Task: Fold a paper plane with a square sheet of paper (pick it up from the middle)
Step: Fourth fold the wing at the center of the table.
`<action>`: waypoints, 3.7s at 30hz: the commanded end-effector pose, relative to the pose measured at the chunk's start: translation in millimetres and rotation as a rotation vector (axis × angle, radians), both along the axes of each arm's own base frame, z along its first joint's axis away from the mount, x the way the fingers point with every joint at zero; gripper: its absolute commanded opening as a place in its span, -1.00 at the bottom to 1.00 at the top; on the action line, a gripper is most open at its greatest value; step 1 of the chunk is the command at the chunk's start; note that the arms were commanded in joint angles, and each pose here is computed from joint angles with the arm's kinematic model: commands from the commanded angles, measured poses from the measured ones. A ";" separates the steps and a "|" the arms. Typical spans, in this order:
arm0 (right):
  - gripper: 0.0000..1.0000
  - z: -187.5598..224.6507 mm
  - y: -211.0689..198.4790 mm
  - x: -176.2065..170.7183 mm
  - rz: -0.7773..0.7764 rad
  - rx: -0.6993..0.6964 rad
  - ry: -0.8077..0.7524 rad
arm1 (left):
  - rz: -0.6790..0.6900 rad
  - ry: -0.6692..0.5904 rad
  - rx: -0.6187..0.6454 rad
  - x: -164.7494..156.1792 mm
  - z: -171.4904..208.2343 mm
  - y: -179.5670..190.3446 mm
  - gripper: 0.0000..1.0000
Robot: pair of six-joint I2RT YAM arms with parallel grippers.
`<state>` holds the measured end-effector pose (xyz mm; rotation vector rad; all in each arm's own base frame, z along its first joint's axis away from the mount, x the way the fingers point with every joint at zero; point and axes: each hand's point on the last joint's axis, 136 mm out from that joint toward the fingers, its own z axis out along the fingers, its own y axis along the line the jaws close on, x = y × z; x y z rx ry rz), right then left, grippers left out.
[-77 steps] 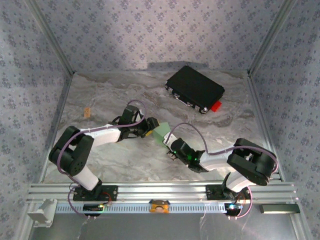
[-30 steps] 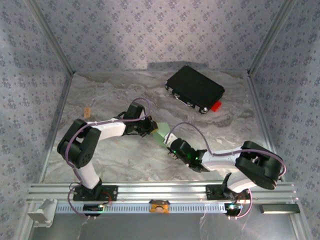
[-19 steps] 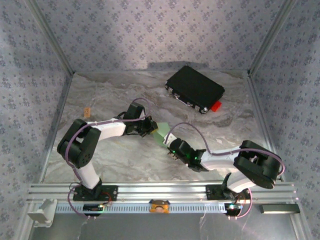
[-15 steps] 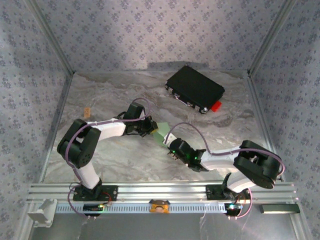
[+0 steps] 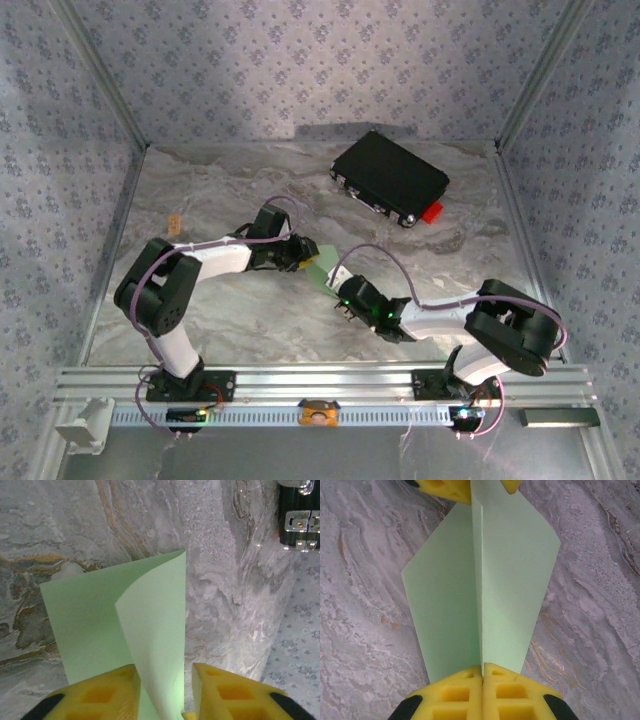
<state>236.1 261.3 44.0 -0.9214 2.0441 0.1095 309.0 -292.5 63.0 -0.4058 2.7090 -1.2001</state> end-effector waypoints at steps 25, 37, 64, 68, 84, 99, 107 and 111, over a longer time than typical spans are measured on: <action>-0.91 -22.7 19.9 11.9 -0.140 0.604 0.631 | 0.035 -0.079 0.020 -1.5 24.7 13.5 -0.23; -0.95 -18.9 16.5 18.0 -0.209 0.709 0.748 | -0.043 -0.020 0.005 -3.4 1.1 -12.5 -0.61; -0.97 -13.3 18.4 25.1 -0.233 0.822 0.978 | -0.025 0.069 0.162 -16.5 -52.5 12.3 -0.81; -0.97 -17.3 15.7 26.3 -0.256 0.824 0.996 | -0.027 0.071 0.170 -17.0 -54.2 14.0 -0.81; -0.96 -18.5 10.0 30.4 -0.285 0.872 1.014 | -0.031 0.075 0.187 -17.5 -58.2 16.1 -0.81; -0.99 -33.1 8.0 27.9 -0.333 0.870 1.090 | -0.051 -0.085 0.092 -0.9 -1.4 0.7 -0.73; -0.99 -34.7 9.8 29.7 -0.354 0.915 1.118 | -0.085 -0.095 -0.043 2.1 9.9 -29.6 -0.74; -0.99 -36.1 9.3 30.5 -0.368 0.931 1.130 | -0.072 -0.079 -0.066 5.2 2.3 -34.5 -0.74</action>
